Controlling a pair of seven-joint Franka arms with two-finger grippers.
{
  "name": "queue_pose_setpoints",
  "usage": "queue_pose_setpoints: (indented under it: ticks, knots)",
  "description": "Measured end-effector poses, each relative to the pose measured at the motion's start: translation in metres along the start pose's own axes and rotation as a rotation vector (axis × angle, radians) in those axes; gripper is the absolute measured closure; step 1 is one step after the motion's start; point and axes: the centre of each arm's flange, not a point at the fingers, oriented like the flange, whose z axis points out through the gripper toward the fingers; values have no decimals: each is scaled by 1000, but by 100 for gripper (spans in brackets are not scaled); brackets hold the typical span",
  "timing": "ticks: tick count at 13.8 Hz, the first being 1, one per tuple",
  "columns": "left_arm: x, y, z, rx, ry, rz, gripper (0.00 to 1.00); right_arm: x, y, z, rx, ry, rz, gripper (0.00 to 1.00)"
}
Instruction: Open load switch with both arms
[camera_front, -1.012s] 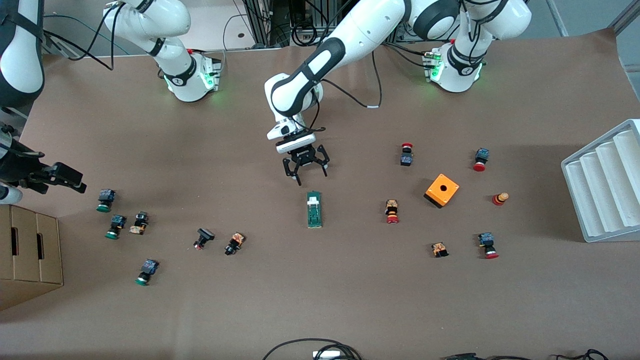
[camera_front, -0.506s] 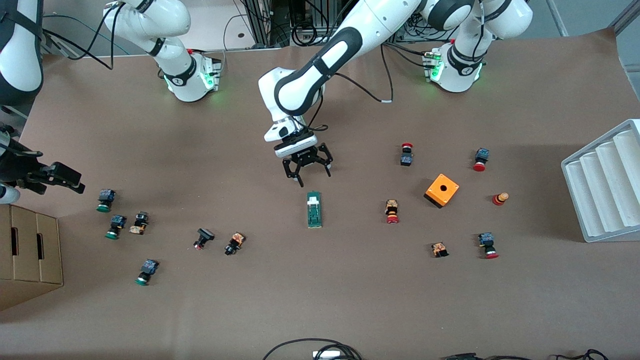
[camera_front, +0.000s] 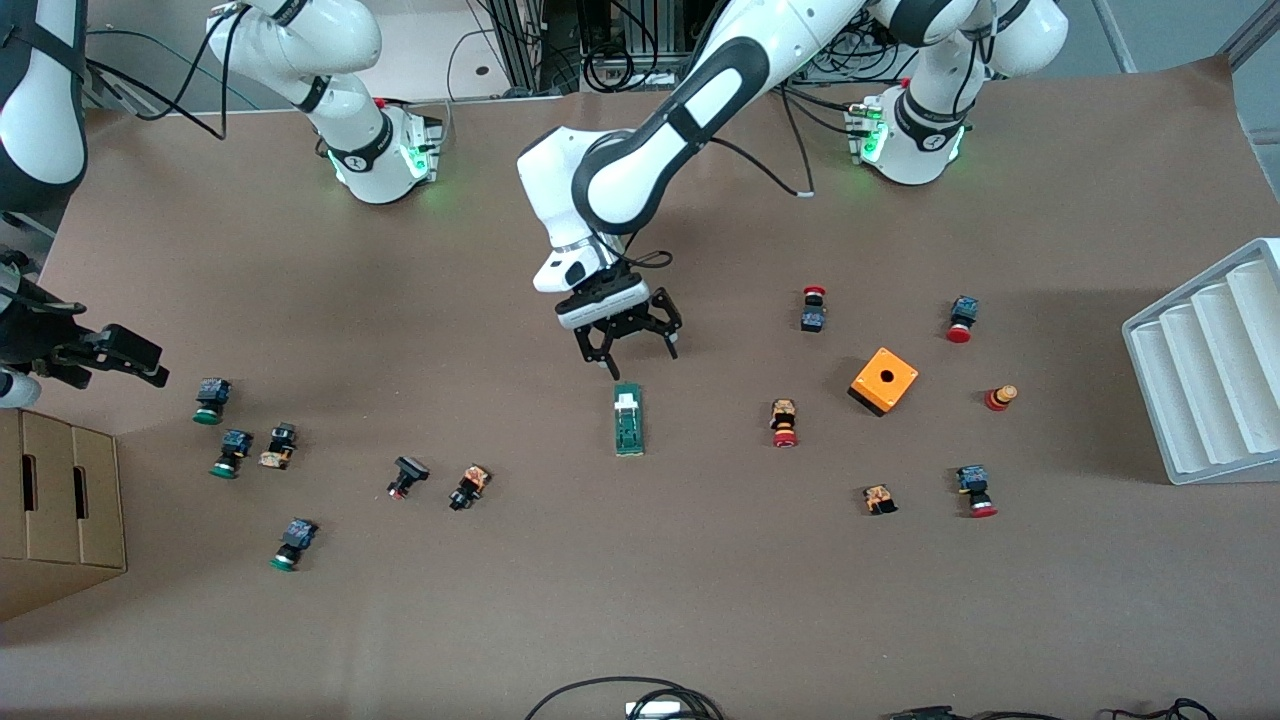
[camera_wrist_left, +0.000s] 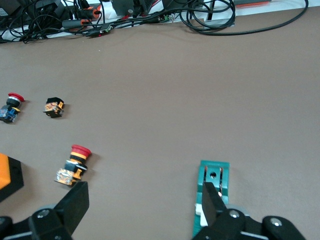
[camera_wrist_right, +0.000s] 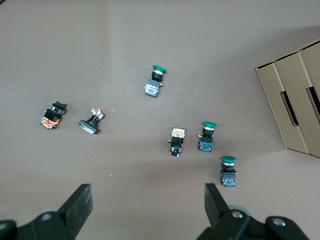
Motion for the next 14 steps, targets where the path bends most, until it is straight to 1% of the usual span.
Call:
queue_pose_setpoints:
  ticks: [2,5,6,8,10,14]
  knots:
    - [16,-8,-2,-3,-19,24,0,1,-2,-1,-1,3,-4,0]
    - [39,-21,-4,-12,-84,80,0,2,-11,0,-13,-1,-25,0]
    - [51,-27,-6,-21,-111,98,0,2,-11,1,-17,-2,-28,0]
    - [79,-43,-7,-35,-141,102,0,2,-11,2,-19,-5,-28,0]
    - [108,-59,-7,-70,-162,79,0,4,-12,6,-19,-11,-30,0]
    - [158,-95,-3,-126,-225,122,0,5,-20,9,-18,-17,-44,0]
